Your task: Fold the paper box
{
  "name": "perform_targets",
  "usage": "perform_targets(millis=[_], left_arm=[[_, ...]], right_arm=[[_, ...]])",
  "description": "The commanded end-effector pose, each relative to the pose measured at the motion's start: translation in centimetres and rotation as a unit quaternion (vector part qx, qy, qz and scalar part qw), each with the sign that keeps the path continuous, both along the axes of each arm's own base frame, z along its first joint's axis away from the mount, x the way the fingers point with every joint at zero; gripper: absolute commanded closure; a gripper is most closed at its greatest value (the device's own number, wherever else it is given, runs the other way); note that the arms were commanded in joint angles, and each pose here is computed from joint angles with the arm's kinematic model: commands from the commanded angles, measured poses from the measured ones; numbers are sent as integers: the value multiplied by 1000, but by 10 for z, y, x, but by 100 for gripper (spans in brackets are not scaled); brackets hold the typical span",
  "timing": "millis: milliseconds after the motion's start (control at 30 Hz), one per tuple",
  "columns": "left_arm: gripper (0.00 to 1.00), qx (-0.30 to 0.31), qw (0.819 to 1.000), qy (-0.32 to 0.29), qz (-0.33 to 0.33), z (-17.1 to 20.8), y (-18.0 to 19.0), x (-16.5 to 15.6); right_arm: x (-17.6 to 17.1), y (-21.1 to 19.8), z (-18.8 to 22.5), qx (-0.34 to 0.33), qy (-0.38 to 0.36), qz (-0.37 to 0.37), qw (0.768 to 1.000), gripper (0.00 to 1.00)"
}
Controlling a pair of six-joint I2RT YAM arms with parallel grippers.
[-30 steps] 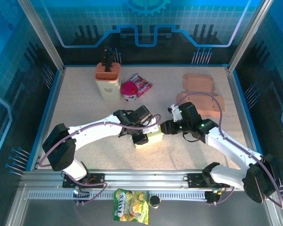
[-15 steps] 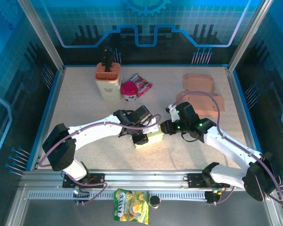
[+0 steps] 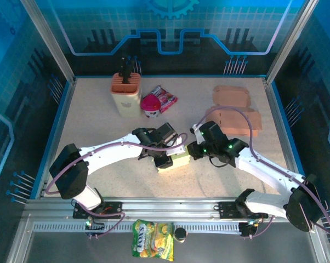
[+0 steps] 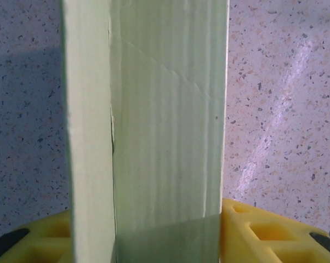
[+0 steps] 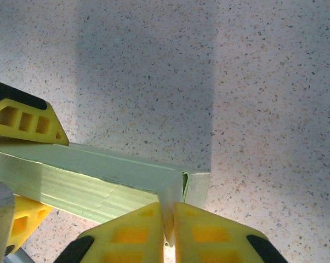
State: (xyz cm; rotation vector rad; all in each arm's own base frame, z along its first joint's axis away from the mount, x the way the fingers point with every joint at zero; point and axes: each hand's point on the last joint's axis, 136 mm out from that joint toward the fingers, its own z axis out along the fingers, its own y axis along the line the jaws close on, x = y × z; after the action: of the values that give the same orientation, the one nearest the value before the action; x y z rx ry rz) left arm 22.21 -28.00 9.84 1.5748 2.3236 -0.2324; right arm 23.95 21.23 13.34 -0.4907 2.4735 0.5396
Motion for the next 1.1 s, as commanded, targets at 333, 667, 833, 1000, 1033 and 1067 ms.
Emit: perform_targets(millis=[333, 667, 833, 1000, 1033, 1067], left_arm=[[52, -2, 1000, -18, 1, 3, -2, 7], [40, -35, 998, -42, 30, 17, -3, 12], [36, -61, 997, -37, 38, 25, -3, 5], [33, -86, 994, -44, 54, 32, -1, 3], [33, -93, 993, -45, 58, 34, -1, 2], [33, -98, 992, -44, 60, 35, -1, 1]], right_arm=[[-1, -1, -3, -64, -32, -38, 997, 100], [-5, -6, -6, -74, -54, -60, 994, 100], [-5, -4, -5, -76, -59, -65, 993, 100], [-7, -1, -1, -77, -64, -71, 992, 100], [-7, -1, -2, -78, -64, -71, 992, 100], [-7, 0, -2, -80, -64, -73, 992, 100]])
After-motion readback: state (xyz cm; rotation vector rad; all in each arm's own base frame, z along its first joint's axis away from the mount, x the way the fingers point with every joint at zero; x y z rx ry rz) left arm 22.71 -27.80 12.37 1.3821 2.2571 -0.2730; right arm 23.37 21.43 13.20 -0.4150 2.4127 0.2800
